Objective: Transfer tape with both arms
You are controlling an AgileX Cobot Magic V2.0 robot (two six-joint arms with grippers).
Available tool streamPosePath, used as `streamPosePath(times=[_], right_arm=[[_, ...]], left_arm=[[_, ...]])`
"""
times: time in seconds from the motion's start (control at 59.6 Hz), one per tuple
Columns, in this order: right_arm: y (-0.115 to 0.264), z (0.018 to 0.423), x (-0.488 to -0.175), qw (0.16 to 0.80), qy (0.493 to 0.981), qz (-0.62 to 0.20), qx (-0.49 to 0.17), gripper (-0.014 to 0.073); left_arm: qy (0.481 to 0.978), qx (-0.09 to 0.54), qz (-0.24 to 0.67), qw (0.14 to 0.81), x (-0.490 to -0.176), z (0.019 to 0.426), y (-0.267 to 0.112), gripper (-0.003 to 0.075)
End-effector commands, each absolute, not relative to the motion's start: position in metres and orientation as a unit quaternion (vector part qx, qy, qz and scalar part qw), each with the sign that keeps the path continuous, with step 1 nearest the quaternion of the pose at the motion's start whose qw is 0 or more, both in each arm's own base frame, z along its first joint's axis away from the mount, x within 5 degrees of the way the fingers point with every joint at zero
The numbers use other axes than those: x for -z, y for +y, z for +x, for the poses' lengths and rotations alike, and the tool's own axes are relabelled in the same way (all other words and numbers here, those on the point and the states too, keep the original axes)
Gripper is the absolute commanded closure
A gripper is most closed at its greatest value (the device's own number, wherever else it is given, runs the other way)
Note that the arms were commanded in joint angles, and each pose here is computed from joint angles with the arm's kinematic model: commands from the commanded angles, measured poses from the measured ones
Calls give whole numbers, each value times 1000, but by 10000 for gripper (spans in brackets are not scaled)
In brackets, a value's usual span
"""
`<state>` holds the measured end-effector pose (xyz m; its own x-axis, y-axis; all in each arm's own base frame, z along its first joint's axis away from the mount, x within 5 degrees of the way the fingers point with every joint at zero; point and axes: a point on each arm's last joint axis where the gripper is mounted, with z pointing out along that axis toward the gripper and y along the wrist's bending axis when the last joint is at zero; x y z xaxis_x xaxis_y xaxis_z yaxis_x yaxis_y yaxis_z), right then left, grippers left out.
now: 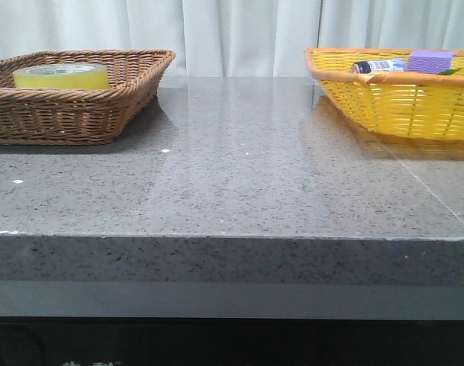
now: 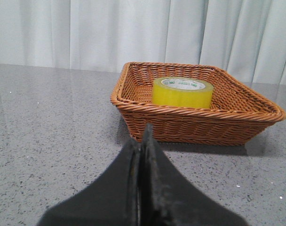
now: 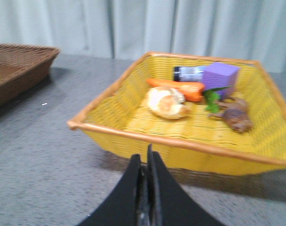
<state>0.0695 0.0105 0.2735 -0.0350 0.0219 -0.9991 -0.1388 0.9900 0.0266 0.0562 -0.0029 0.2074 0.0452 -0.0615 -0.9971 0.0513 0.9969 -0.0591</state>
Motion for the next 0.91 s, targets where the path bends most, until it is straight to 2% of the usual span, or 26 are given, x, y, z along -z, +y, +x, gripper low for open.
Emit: streamPosePath(times=[0.0,0.134,0.302,0.755,0.889], right_arm=[[4,60,-267,749,662,-16,-27,664],[2,54,-239,754,657,-6,-16,664],[1,52,-218,764,645,-3,-14,664],[1,52,-218,760,650,-4,-15,664],[0,52,-221,771,636,6,-22,664]], left_arm=[[666,42,-9,745,-203,56,-2,740],[666,42,-9,745,-203,56,-2,740],[666,42,-9,745,-203,56,-2,740],[666,42,-9,745,-203,56,-2,740],[666,42,-9,745,-203,56,-2,740]])
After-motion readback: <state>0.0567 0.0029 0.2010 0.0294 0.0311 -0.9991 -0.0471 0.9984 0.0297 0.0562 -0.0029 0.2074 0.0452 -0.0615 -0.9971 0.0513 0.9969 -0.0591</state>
